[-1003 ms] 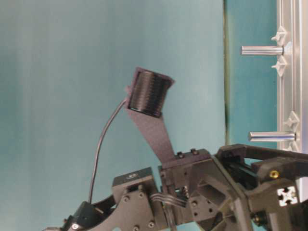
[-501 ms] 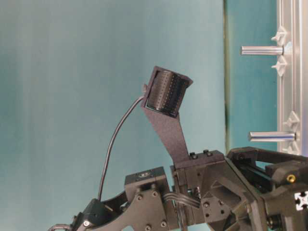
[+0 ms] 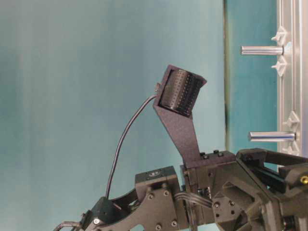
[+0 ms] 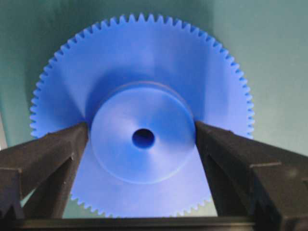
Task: Find the location of the shaft and insert the large gear.
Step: 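Lift the blue gear with the left gripper, tilting it upright, then carry the gear toward the right shaft on the rail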
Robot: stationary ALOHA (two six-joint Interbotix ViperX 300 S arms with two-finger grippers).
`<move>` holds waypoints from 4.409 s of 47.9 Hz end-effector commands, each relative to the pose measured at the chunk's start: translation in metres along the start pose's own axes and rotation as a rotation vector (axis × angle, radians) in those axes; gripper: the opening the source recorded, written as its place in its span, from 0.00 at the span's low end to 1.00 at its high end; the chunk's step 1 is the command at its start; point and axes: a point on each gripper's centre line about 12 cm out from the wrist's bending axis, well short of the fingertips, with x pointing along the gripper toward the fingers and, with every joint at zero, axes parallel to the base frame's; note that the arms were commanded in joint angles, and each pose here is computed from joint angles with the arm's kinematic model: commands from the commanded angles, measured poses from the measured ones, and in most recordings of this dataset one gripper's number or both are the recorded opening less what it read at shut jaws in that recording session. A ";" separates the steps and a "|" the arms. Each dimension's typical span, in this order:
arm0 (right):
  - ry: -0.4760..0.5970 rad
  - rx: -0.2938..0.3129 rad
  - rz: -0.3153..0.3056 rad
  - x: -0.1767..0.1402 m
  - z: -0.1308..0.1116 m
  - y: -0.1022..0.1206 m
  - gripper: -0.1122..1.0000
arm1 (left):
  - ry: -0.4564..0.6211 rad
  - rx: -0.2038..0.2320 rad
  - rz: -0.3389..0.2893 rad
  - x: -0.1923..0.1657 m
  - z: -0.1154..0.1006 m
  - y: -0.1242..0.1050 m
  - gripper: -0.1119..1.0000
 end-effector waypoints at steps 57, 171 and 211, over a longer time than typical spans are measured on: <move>-0.009 0.014 -0.002 0.000 0.003 0.000 0.13 | -0.014 0.008 0.000 -0.006 0.001 -0.001 0.74; 0.009 0.015 -0.002 -0.003 0.001 0.000 0.13 | -0.170 0.197 0.112 -0.120 0.129 0.096 0.74; 0.012 0.038 -0.003 -0.003 0.000 0.000 0.13 | -0.121 0.229 0.117 -0.073 0.146 0.115 0.74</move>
